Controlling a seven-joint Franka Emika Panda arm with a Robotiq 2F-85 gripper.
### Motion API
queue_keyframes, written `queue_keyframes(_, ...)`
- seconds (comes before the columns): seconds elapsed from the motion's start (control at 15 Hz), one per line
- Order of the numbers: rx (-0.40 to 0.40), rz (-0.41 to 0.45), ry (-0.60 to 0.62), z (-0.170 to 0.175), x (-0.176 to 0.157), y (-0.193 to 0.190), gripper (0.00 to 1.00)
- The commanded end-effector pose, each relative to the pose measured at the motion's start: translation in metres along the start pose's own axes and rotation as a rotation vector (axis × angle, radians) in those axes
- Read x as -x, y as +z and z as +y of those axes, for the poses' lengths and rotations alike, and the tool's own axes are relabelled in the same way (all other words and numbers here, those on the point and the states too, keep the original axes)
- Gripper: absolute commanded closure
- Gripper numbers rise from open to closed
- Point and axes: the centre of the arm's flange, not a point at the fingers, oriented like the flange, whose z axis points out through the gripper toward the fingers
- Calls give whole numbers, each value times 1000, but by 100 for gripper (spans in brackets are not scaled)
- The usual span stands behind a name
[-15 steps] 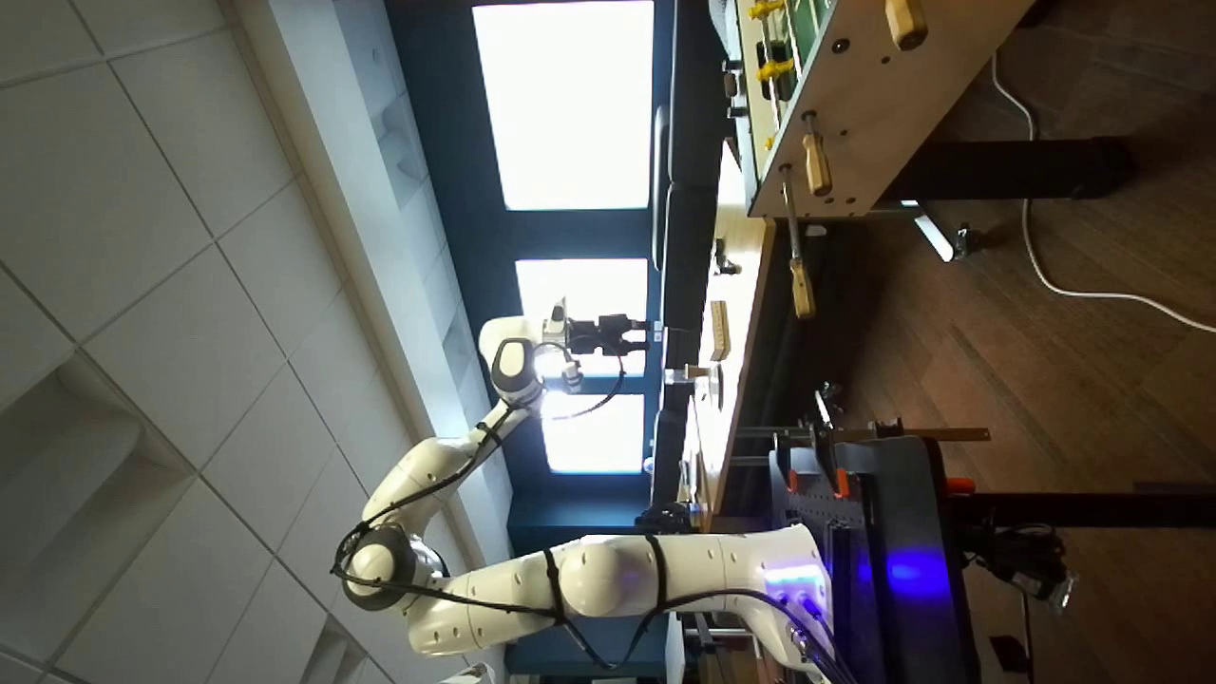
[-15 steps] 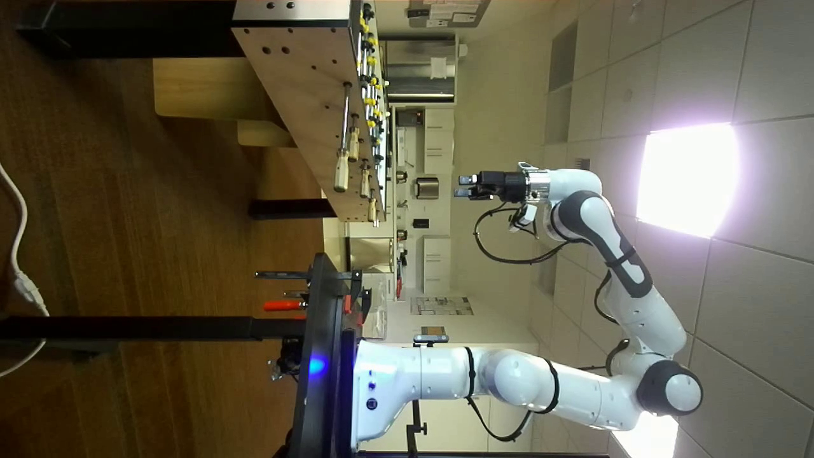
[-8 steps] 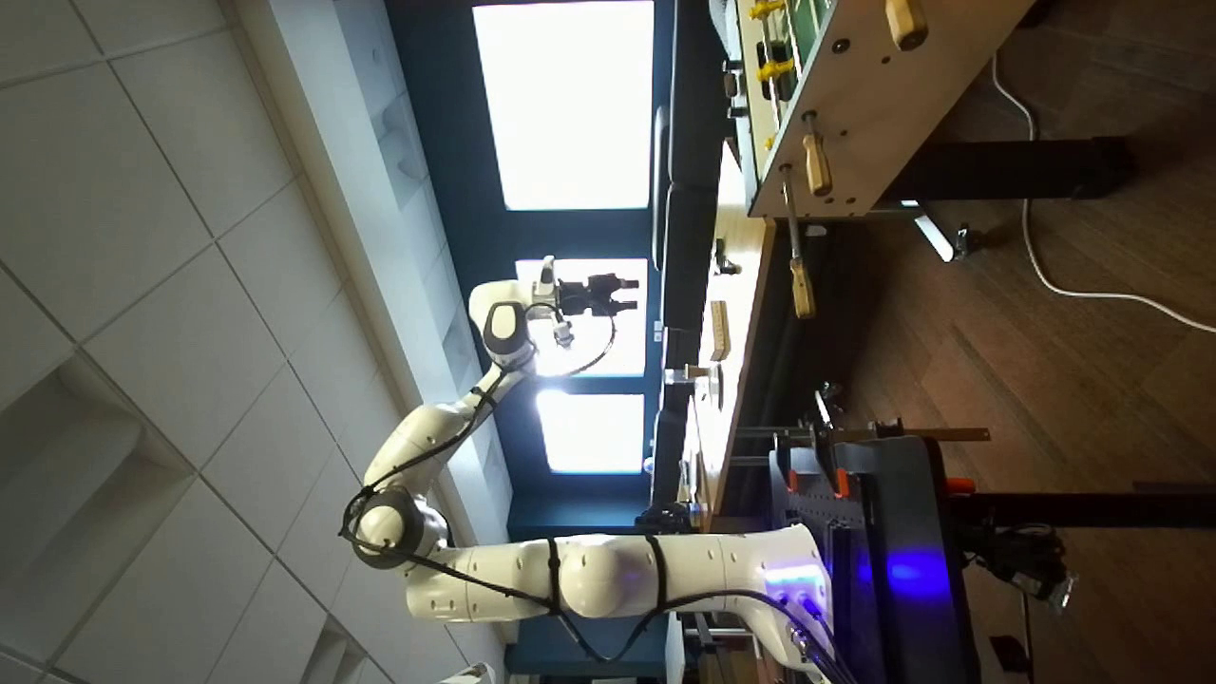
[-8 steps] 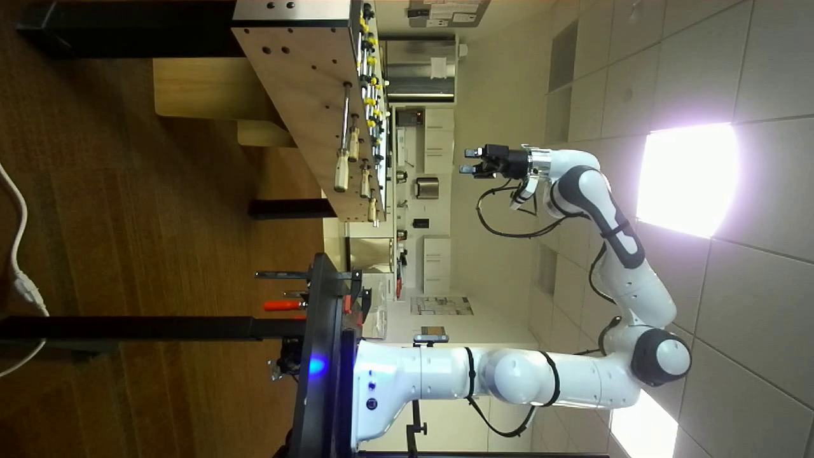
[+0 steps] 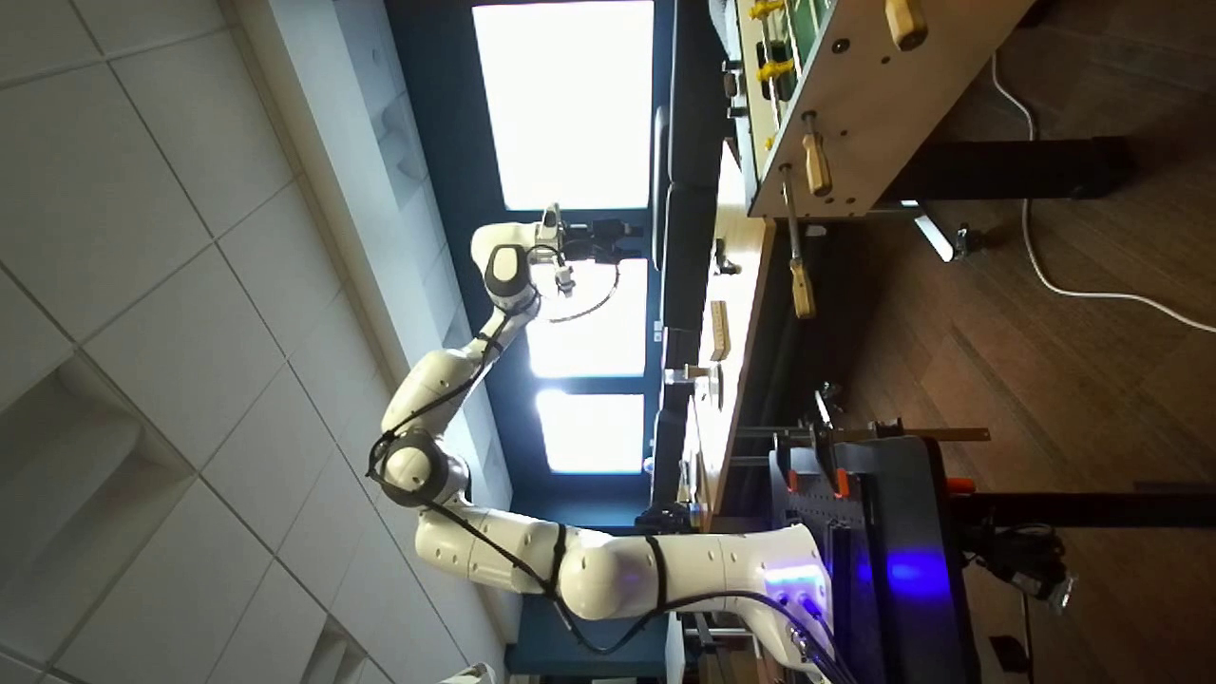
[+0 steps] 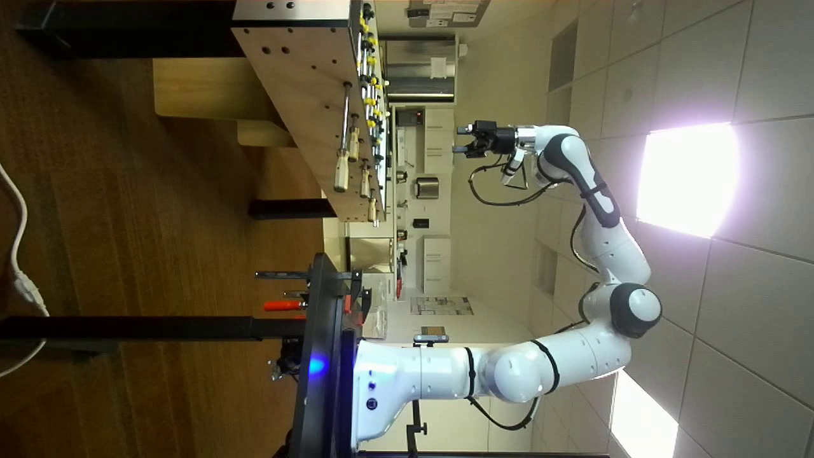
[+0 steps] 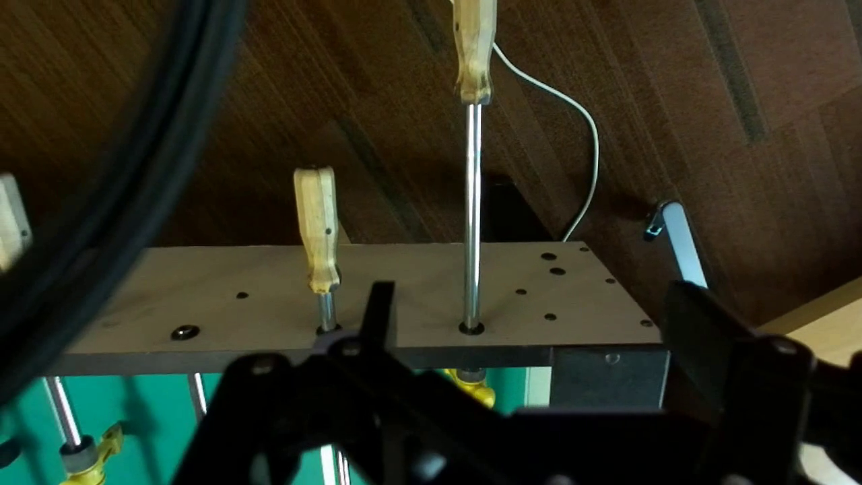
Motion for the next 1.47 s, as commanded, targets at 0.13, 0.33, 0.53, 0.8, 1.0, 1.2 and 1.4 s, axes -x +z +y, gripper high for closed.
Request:
queue_keyframes(0.13,-16,-44,-34,66,-59,-4,0)
queue_keyframes(0.33,-17,-79,-89,96,-65,14,0)
queue_keyframes(0.53,-45,-103,-175,117,-70,36,0)
queue_keyframes(0.8,-51,-120,-214,133,-73,67,0)
queue_keyframes(1.0,-53,-112,-184,136,-72,87,0)
queue_keyframes(1.2,-53,-99,-169,131,-72,104,0)
queue_keyframes(1.4,-61,-89,-167,126,-75,119,0)
